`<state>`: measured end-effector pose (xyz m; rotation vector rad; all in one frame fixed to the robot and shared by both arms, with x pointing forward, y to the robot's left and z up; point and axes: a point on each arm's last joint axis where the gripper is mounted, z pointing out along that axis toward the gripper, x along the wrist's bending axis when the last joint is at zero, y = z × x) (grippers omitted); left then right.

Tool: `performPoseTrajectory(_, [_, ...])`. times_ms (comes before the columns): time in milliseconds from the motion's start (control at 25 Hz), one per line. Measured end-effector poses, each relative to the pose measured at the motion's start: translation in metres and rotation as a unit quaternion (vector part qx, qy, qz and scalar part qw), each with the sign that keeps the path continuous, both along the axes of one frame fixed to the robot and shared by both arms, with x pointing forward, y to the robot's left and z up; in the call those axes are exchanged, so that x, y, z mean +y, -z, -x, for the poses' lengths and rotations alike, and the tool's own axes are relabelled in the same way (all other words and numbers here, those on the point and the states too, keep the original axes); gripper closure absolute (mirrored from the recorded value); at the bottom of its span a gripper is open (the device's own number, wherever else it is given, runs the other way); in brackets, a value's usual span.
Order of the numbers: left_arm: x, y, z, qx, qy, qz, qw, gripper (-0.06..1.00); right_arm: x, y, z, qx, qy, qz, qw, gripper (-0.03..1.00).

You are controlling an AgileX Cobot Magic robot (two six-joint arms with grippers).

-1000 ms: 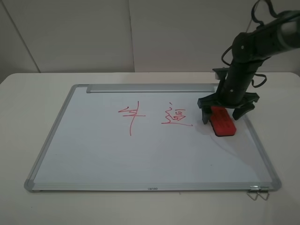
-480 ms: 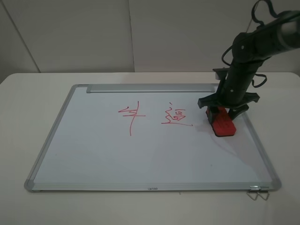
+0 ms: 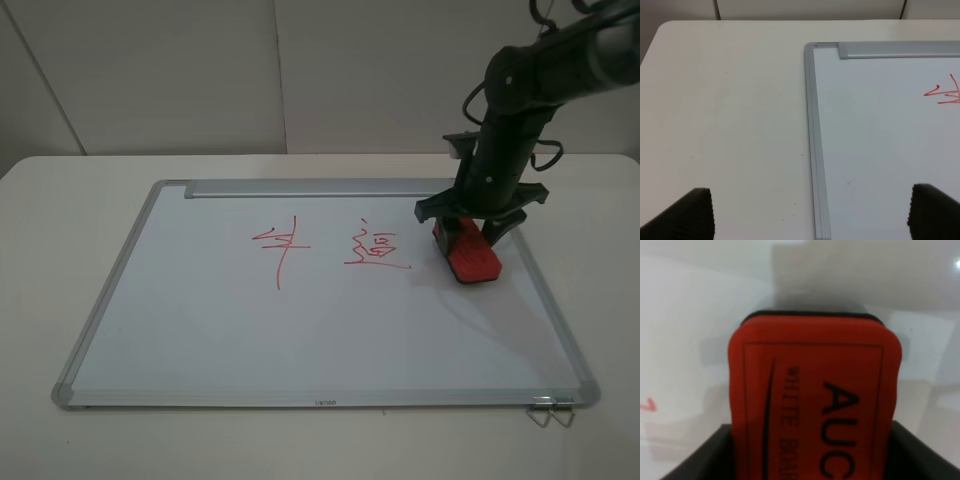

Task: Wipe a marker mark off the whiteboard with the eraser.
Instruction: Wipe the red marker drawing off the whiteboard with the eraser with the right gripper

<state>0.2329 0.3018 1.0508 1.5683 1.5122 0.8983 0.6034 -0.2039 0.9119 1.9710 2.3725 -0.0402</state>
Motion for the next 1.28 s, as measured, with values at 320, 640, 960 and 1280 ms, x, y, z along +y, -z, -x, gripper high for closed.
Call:
performPoseTrajectory(320, [0.0, 0.0, 0.0, 0.0, 0.0, 0.0, 1.0, 0.17, 0.079, -0.035, 0.006, -0.035, -0.097, -0.011, 0.995, 0.47])
performPoseTrajectory(640, [0.0, 0.0, 0.0, 0.0, 0.0, 0.0, 1.0, 0.17, 0.15, -0.03, 0.018, -0.027, -0.176, -0.009, 0.984, 0.47])
performPoseTrajectory(960, [0.0, 0.0, 0.0, 0.0, 0.0, 0.0, 1.0, 0.17, 0.21, -0.019, 0.029, -0.044, -0.234, -0.023, 0.971, 0.47])
performPoseTrajectory(1280, [0.0, 0.0, 0.0, 0.0, 0.0, 0.0, 1.0, 0.17, 0.23, 0.008, 0.031, -0.029, -0.251, -0.021, 0.967, 0.47])
